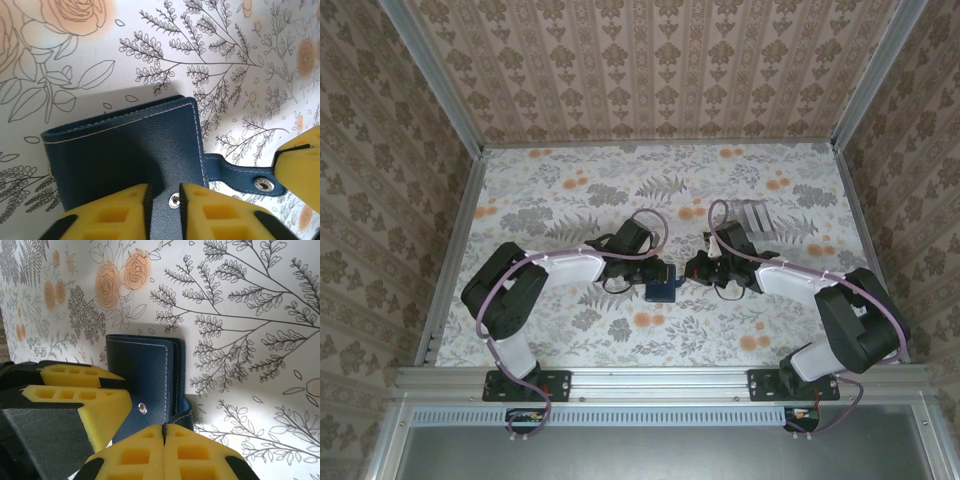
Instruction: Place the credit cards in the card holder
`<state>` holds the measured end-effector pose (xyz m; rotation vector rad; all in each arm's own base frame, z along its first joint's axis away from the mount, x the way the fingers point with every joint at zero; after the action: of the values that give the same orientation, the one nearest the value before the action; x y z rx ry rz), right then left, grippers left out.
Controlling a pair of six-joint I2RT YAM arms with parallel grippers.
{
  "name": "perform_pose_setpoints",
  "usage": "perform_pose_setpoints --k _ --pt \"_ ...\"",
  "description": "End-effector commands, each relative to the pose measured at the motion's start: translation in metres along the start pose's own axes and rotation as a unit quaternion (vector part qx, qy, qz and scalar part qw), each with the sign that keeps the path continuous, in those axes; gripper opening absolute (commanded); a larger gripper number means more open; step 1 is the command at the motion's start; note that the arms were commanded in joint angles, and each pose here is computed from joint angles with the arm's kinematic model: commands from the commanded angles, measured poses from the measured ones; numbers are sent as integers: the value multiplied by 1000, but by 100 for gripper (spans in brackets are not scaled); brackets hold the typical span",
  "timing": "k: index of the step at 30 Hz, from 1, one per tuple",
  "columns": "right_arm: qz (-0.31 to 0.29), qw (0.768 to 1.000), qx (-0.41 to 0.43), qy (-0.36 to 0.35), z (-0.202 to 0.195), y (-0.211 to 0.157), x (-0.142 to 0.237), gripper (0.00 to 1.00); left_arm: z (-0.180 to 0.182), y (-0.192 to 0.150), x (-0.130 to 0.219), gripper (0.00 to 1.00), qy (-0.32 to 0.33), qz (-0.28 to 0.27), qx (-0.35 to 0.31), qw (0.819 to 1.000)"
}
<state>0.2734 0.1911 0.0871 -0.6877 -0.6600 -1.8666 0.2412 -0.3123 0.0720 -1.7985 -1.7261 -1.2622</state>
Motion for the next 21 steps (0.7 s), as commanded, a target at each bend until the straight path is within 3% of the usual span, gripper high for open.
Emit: perform_pose_setpoints --k 1,7,21 --pt "4 1000 -15 5 10 5 -8 0 13 -8 -6 18 0 11 35 999" --pt "18 1000 -11 0 19 -4 -27 0 21 -9 -4 14 -34 -14 114 993" --pt "44 999 -16 2 22 -7 -45 0 28 -14 -3 13 -25 -16 127 991"
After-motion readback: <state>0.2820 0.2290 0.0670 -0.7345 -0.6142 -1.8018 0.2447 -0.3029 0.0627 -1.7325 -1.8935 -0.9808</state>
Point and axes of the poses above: each hand's point on the last joint's axis, 136 mm out from that joint toward the fingers, its own x axis back along the fingers, its own z axis along the line the jaws close on, y = z × x, the point moved 4 cm from there along x, back along the fingers, and after that the axes turned 6 degrees about -x, right-handed, at the moved point
